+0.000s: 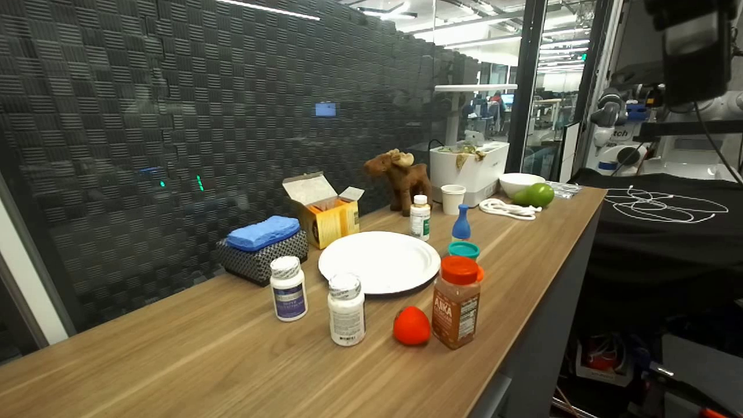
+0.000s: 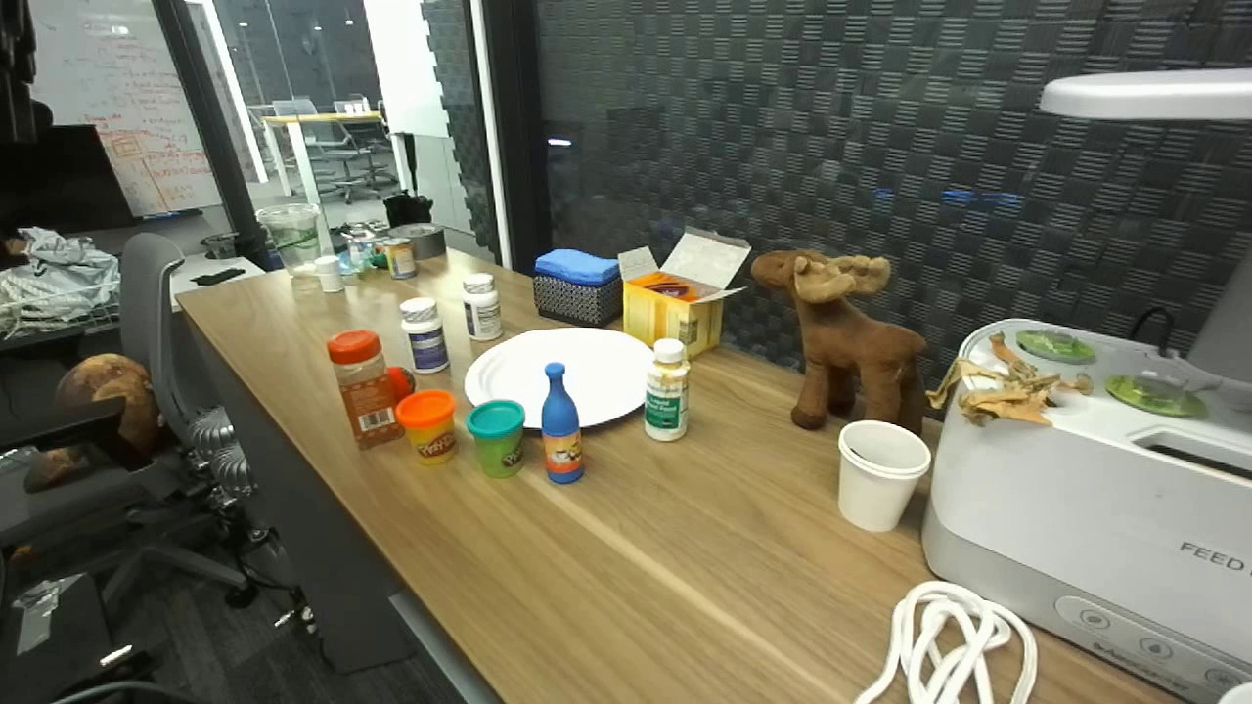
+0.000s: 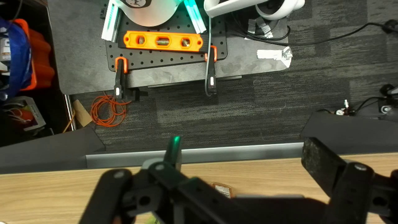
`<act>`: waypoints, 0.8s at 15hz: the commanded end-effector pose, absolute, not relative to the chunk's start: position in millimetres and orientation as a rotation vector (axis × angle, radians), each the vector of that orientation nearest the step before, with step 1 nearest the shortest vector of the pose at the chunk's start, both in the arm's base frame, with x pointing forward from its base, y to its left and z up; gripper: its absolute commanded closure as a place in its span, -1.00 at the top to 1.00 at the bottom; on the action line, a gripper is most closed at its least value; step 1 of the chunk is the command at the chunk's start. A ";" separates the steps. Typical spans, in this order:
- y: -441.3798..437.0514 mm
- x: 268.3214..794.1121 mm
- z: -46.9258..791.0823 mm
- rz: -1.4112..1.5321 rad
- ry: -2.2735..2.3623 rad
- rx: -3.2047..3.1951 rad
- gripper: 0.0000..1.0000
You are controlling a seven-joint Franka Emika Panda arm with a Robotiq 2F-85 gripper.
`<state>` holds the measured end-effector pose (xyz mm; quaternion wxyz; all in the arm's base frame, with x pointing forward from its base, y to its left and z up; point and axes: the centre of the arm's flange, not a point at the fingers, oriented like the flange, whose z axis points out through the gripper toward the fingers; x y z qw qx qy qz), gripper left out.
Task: Pick up the bottles and small containers and put them on the white plate.
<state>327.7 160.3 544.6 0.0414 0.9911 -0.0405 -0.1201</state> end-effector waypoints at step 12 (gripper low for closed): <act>116.8 372.3 540.4 -0.307 -0.162 2.955 1.00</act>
